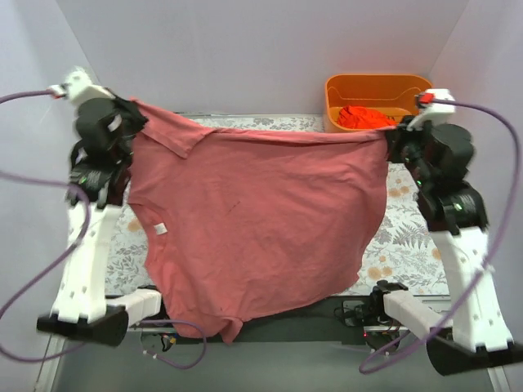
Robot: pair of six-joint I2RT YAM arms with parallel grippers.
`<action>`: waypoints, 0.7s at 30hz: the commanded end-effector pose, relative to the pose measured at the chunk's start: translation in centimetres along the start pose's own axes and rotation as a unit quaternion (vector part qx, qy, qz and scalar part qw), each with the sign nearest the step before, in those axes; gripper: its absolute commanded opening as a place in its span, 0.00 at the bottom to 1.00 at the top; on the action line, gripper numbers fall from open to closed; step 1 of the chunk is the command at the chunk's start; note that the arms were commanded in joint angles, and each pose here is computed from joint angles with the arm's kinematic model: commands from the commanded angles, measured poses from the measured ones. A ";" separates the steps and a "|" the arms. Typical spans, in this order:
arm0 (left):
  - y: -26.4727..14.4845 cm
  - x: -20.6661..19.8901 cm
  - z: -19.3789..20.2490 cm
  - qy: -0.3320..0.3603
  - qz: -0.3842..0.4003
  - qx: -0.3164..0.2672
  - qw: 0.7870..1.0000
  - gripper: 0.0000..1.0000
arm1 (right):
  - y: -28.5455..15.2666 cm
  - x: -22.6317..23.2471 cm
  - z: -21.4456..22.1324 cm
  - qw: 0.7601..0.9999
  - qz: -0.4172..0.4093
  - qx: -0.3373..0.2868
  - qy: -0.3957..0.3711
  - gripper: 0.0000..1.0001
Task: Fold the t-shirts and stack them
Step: Flatten the tshirt out, then fold the tshirt
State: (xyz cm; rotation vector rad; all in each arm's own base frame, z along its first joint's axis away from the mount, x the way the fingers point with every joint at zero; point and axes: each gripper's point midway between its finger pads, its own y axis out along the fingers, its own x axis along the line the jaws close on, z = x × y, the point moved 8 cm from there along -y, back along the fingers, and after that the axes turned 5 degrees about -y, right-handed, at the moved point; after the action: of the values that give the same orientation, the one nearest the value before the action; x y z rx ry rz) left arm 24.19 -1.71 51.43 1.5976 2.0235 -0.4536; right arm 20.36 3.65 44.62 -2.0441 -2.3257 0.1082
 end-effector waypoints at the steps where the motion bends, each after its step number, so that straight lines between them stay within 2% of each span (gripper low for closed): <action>1: 9.7 5.9 15.7 0.077 -0.094 0.167 0.978 0.00 | 10.1 -0.1 10.5 0.991 0.015 0.134 -0.016 0.01; 2: 9.9 5.9 15.9 0.076 -0.094 0.165 0.979 0.00 | 11.3 -0.2 11.7 0.989 0.018 0.143 -0.013 0.01; 3: 11.4 7.0 18.6 0.087 -0.109 0.194 0.971 0.00 | 12.6 -0.3 12.4 0.990 0.021 0.138 -0.008 0.01; 4: 12.6 7.5 20.0 0.089 -0.116 0.203 0.968 0.00 | 14.3 -0.3 15.2 0.985 0.020 0.170 -0.003 0.01; 5: 13.9 8.6 22.7 0.098 -0.131 0.230 0.959 0.00 | 15.3 -0.8 16.3 0.984 0.025 0.177 0.001 0.01; 6: 14.9 9.1 24.2 0.100 -0.138 0.245 0.955 0.00 | 16.4 -0.9 16.9 0.985 0.020 0.171 0.005 0.01; 8: 16.5 9.5 26.0 0.100 -0.142 0.259 0.950 0.00 | 18.8 -1.5 20.1 0.978 0.021 0.208 0.014 0.01; 9: 17.6 10.8 28.8 0.109 -0.157 0.287 0.939 0.00 | 19.6 -1.5 20.7 0.977 0.010 0.214 0.018 0.01; 13: 19.6 12.2 32.3 0.105 -0.170 0.328 0.923 0.00 | 22.9 -2.2 24.4 0.966 0.001 0.256 0.030 0.01; 17: 20.3 12.6 33.3 0.100 -0.169 0.340 0.920 0.00 | 23.8 -2.9 24.9 0.965 -0.007 0.258 0.041 0.01; 21: 21.6 11.4 32.4 0.093 -0.152 0.330 0.927 0.00 | 24.1 -3.7 24.2 0.969 -0.001 0.245 0.043 0.01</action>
State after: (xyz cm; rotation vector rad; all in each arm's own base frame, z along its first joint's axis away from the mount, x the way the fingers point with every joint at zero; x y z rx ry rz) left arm 47.57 -5.35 15.61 1.7047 2.5319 -1.3726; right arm 40.69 2.87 15.36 -1.6881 -1.8925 0.6528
